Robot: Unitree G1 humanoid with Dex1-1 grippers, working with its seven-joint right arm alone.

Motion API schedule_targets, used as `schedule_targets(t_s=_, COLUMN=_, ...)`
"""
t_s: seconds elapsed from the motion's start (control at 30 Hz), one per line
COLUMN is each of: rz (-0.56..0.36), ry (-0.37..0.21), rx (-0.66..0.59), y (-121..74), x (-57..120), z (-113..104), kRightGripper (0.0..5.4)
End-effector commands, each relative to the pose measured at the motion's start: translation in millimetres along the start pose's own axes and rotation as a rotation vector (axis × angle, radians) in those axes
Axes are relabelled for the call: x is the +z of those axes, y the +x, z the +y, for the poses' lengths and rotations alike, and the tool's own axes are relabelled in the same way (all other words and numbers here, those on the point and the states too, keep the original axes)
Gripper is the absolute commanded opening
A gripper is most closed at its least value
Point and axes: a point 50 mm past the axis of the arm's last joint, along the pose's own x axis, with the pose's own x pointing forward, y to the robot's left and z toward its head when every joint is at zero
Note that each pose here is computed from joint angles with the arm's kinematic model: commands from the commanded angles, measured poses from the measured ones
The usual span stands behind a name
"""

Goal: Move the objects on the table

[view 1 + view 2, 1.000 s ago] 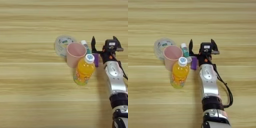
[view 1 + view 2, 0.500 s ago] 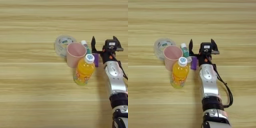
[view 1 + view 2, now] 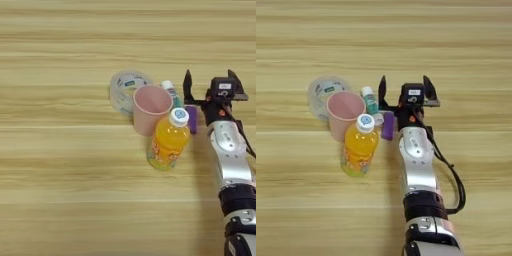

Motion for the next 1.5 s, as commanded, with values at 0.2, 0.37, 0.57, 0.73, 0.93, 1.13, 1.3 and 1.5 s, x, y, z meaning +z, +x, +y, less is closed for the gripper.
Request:
schedule_targets(t_s=0.2, rz=-0.257, ry=-0.021, rx=-0.009, y=4.3, x=59.5, z=-6.5, kRightGripper=5.38)
schedule_targets(t_s=0.37, rz=-0.288, ry=-0.017, rx=-0.012, y=-9.7, x=72.1, z=-9.6, kRightGripper=5.38)
schedule_targets(t_s=0.57, rz=-0.28, ry=0.009, rx=-0.007, y=-22.8, x=79.2, z=-12.8, kRightGripper=5.38)
schedule_targets(t_s=0.73, rz=-0.303, ry=0.048, rx=0.015, y=-34.1, x=93.7, z=-14.8, kRightGripper=5.38)
schedule_targets(t_s=0.93, rz=-0.285, ry=0.068, rx=0.072, y=-49.0, x=104.4, z=-19.4, kRightGripper=5.38)
schedule_targets(t_s=1.13, rz=-0.277, ry=0.07, rx=0.167, y=-61.9, x=105.5, z=-21.5, kRightGripper=5.38)
schedule_targets(t_s=1.3, rz=-0.328, ry=0.076, rx=0.217, y=-68.5, x=110.9, z=-23.2, kRightGripper=5.38)
schedule_targets(t_s=1.5, rz=-0.36, ry=0.102, rx=0.32, y=-81.4, x=114.2, z=-15.7, kRightGripper=5.38)
